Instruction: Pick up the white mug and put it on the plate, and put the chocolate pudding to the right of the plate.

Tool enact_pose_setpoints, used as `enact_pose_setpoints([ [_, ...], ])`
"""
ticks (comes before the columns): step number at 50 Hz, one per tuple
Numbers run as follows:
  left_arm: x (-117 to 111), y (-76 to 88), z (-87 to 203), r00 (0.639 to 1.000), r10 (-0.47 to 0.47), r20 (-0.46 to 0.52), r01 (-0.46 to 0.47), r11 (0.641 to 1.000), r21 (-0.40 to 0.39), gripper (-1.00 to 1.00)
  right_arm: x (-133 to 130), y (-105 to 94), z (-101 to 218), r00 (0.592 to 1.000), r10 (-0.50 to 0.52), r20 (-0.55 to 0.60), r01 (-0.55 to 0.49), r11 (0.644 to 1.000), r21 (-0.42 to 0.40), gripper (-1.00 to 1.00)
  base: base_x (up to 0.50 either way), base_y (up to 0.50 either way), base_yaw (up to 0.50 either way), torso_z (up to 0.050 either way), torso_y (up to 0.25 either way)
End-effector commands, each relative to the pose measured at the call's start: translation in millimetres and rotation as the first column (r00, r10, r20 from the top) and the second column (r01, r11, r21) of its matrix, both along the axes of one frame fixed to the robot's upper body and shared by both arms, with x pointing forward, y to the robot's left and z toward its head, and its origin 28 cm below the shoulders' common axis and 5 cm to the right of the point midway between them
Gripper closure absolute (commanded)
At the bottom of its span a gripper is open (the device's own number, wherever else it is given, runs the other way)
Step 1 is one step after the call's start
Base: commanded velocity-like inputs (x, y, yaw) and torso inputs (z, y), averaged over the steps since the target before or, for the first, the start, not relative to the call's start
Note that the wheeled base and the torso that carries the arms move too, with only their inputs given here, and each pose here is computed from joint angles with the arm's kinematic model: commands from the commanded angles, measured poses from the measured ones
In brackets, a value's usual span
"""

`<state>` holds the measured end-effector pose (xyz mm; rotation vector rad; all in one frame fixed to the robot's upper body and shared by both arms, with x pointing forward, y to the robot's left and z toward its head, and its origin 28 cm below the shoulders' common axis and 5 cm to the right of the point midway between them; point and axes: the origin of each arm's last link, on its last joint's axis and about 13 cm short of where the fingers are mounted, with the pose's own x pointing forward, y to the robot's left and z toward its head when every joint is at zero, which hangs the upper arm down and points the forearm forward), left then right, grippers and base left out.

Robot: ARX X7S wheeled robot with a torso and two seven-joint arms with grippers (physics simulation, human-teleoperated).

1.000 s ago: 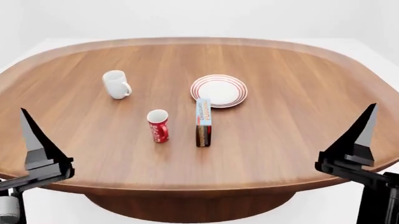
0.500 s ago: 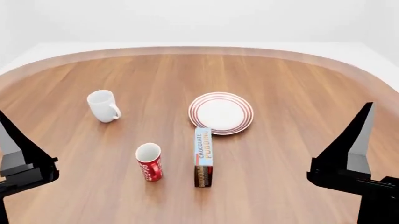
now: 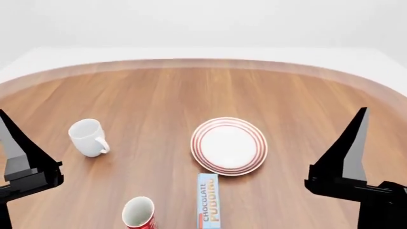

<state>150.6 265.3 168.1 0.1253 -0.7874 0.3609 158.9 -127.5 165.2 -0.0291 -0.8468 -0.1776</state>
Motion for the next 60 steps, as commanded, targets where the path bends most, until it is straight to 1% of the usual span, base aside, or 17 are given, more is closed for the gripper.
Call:
enact_pose_setpoints([
  [1, 0.0, 0.3, 0.1, 1.000, 0.001, 0.000, -0.001, 1.000, 0.002, -1.00, -0.1, 0.4, -0.5, 1.000, 0.004, 0.001, -0.004, 1.000, -0.004, -1.00, 0.50, 0.00, 0.00, 0.000, 0.000],
  [35, -0.7, 0.2, 0.1, 1.000, 0.001, 0.000, -0.001, 1.000, 0.006, -1.00, -1.9, 2.0, 0.0, 1.000, 0.010, 0.004, -0.010, 1.000, -0.024, -1.00, 0.50, 0.00, 0.00, 0.000, 0.001],
  [36, -0.6, 0.0, 0.0, 1.000, 0.000, 0.000, 0.000, 1.000, 0.007, -1.00, -1.2, 1.4, -0.1, 1.000, -0.008, 0.003, 0.008, 1.000, -0.022, -1.00, 0.50, 0.01, 0.00, 0.000, 0.000],
  [42, 0.0, -0.4, -1.1, 1.000, -0.004, -0.009, 0.004, 1.000, 0.006, -1.00, -0.3, 2.1, -0.5, 1.000, -0.021, -0.007, 0.021, 1.000, -0.014, -1.00, 0.00, 0.00, 0.00, 0.000, 0.000],
  [52, 1.2, -1.1, -2.4, 1.000, -0.013, -0.020, 0.013, 1.000, 0.002, -1.00, 0.1, 2.7, -1.2, 1.000, -0.021, -0.012, 0.020, 1.000, -0.019, -1.00, -0.01, 0.50, 0.00, 0.000, 0.000],
  [55, 2.2, -1.2, -3.5, 0.999, -0.017, -0.030, 0.017, 1.000, -0.001, -1.00, 0.6, 2.2, -1.6, 1.000, -0.022, -0.015, 0.022, 1.000, -0.011, -1.00, 0.00, 0.00, 0.00, 0.000, 0.000],
  [60, 3.8, -0.4, -5.1, 0.998, -0.040, -0.050, 0.039, 0.999, -0.033, -1.00, 1.6, 1.8, -2.5, 0.999, -0.026, -0.018, 0.026, 1.000, -0.010, -1.00, 0.00, 0.00, 0.00, 0.000, 0.000],
])
